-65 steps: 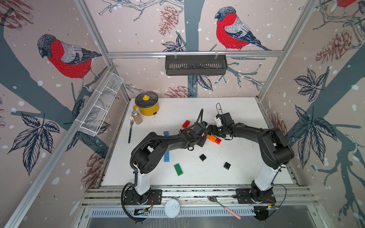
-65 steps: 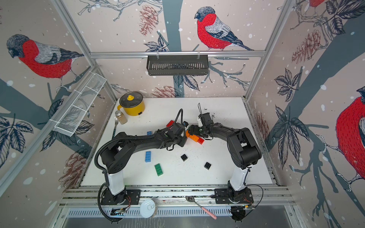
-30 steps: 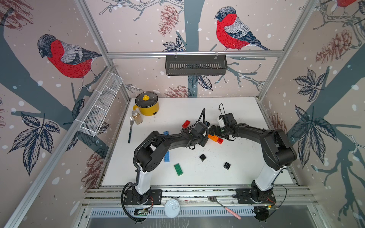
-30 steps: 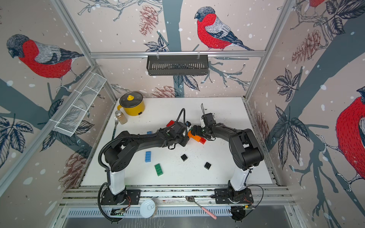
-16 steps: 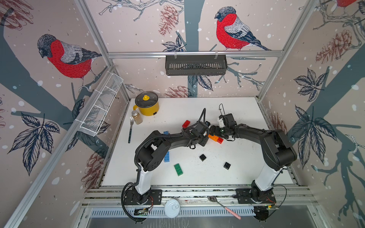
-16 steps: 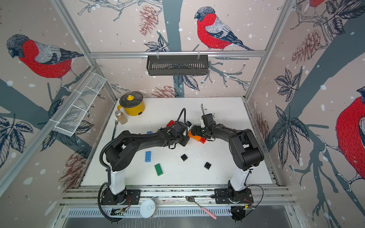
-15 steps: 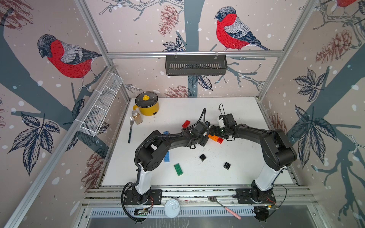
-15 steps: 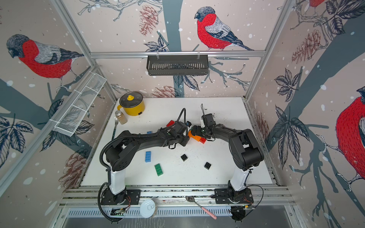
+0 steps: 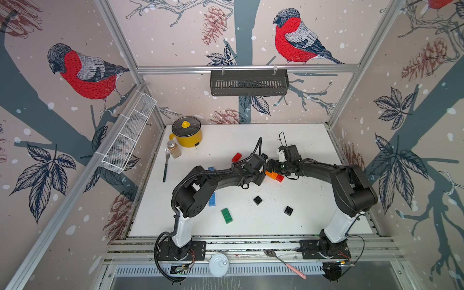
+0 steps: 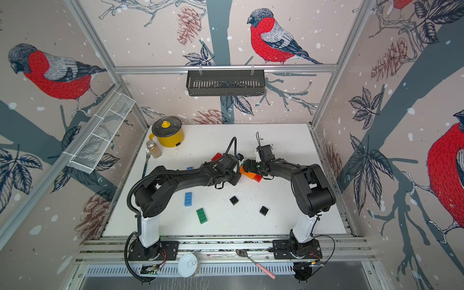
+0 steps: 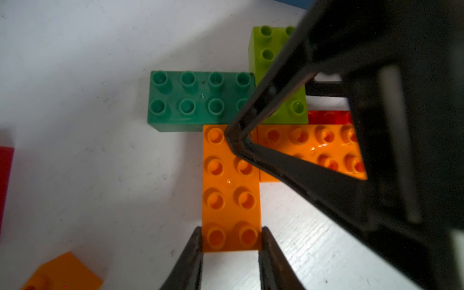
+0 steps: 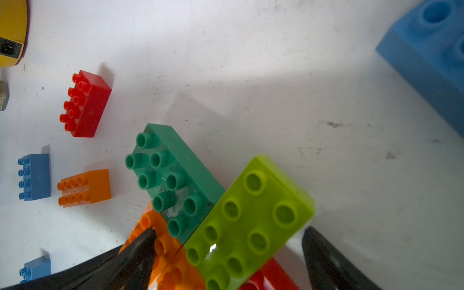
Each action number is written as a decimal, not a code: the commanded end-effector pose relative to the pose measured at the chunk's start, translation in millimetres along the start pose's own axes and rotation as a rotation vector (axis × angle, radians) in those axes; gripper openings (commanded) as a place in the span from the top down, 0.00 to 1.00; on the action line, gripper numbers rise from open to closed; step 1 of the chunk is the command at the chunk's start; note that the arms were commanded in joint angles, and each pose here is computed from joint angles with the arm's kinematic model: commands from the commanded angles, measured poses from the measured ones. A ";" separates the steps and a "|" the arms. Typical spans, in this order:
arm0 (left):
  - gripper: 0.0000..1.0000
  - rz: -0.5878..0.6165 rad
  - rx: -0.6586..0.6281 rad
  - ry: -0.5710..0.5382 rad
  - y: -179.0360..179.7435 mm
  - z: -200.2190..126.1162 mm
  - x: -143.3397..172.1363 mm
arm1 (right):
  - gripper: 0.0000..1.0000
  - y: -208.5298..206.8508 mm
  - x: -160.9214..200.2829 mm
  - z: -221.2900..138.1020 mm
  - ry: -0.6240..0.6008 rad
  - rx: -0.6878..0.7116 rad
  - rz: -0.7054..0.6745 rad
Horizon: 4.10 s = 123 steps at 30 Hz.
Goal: Assemble a small pinwheel with lego
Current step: Assemble the lego brick with the lego brick, then pick up the lego brick from the center of the board.
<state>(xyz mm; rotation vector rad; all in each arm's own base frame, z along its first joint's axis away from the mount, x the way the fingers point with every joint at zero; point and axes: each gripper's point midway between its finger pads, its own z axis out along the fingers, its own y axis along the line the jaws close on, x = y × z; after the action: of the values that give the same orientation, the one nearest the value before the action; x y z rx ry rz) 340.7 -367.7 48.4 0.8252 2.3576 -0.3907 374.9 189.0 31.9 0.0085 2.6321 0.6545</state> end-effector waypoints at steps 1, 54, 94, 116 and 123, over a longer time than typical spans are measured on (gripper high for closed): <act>0.95 0.016 -0.010 0.011 2.0 -0.6 0.6 | 0.09 -44.5 43.5 0.8 0.135 0.181 0.080; 0.02 -0.123 0.061 -0.224 4.4 -71.9 -26.5 | 0.00 4.2 -4.3 -36.1 0.039 0.025 0.061; 0.02 -0.077 0.612 -0.339 -85.0 -171.8 57.6 | 0.29 -26.1 182.0 -113.6 0.068 0.342 0.497; 0.02 -0.070 0.550 -0.344 -78.5 -169.8 57.3 | 0.49 -31.9 191.3 -104.5 0.092 0.385 0.449; 0.02 -0.071 0.548 -0.338 -78.7 -167.8 57.5 | 0.59 -31.3 195.4 -105.1 0.100 0.386 0.435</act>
<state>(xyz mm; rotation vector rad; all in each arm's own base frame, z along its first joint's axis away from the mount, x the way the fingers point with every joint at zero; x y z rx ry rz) 177.2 -323.3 143.3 0.8272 2.0100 -1.1529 158.5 138.4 23.4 0.7076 2.8367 0.2938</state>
